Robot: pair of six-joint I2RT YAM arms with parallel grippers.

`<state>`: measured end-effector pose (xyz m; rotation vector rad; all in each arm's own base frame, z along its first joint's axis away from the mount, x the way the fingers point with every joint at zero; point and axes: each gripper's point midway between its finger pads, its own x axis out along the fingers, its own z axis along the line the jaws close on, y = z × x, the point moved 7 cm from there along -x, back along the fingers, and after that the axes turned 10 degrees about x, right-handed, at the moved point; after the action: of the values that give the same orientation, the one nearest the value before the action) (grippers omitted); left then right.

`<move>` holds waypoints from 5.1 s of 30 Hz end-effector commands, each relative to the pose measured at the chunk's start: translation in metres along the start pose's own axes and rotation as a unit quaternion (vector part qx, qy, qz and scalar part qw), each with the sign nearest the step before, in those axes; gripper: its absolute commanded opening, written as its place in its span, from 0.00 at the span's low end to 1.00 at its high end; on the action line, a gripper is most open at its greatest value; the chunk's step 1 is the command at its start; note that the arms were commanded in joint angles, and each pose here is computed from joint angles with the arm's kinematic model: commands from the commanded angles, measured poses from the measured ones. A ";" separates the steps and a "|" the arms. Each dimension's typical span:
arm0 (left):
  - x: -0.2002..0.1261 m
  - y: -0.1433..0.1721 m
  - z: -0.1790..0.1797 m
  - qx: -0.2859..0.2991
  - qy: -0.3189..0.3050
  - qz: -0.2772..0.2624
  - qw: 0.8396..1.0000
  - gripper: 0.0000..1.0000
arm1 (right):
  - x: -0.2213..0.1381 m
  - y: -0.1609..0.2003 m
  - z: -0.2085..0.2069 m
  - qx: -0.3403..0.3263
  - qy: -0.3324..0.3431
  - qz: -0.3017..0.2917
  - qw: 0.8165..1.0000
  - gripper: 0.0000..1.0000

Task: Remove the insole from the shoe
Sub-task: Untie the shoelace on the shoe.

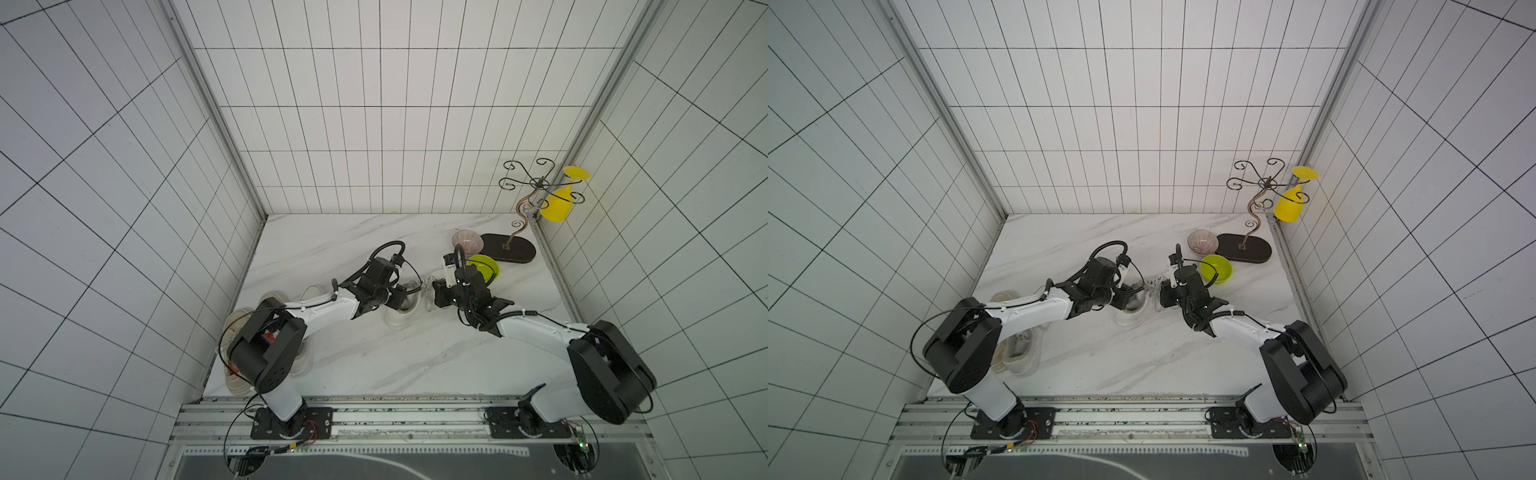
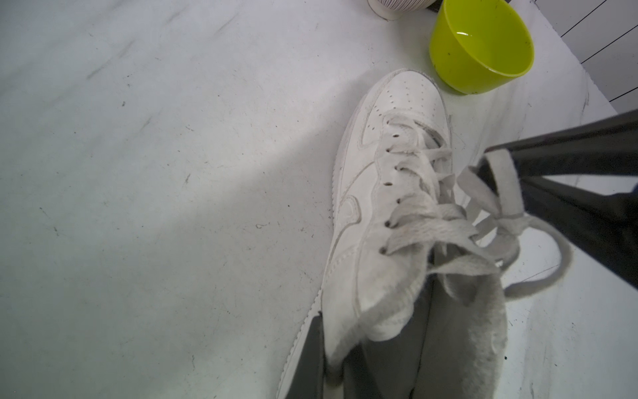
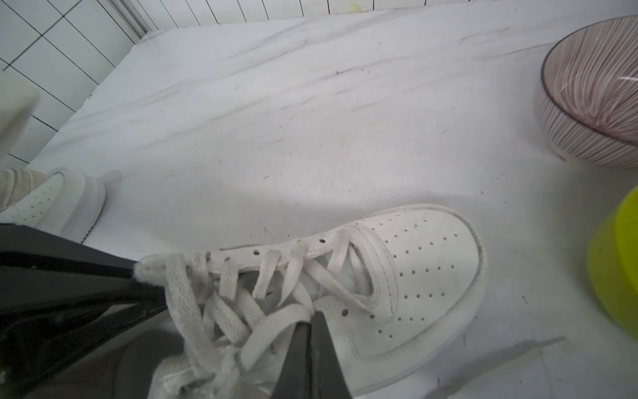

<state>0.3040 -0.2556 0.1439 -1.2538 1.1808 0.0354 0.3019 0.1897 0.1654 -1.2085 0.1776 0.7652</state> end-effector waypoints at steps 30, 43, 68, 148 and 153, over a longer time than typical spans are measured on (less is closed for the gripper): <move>-0.005 -0.011 0.012 -0.033 -0.037 -0.025 0.998 0.00 | -0.076 -0.037 -0.093 0.232 0.124 -0.176 0.949 0.00; -0.012 -0.010 0.026 -0.055 -0.058 -0.035 0.996 0.00 | -0.119 -0.037 -0.138 0.295 0.176 -0.225 0.912 0.00; -0.039 -0.029 -0.028 -0.018 -0.123 -0.105 0.987 0.00 | -0.045 -0.038 0.035 0.130 -0.099 0.002 0.987 0.67; -0.095 -0.031 -0.053 -0.001 -0.122 -0.240 0.963 0.00 | 0.009 0.019 -0.040 0.121 0.304 0.047 0.944 0.73; -0.090 -0.031 -0.051 0.001 -0.134 -0.230 0.964 0.00 | -0.011 -0.013 -0.048 0.138 0.307 -0.005 0.942 0.76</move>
<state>0.2403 -0.2442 0.1760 -1.2669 0.7764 0.0378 0.2993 0.1848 0.1421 -1.0717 0.6798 0.5772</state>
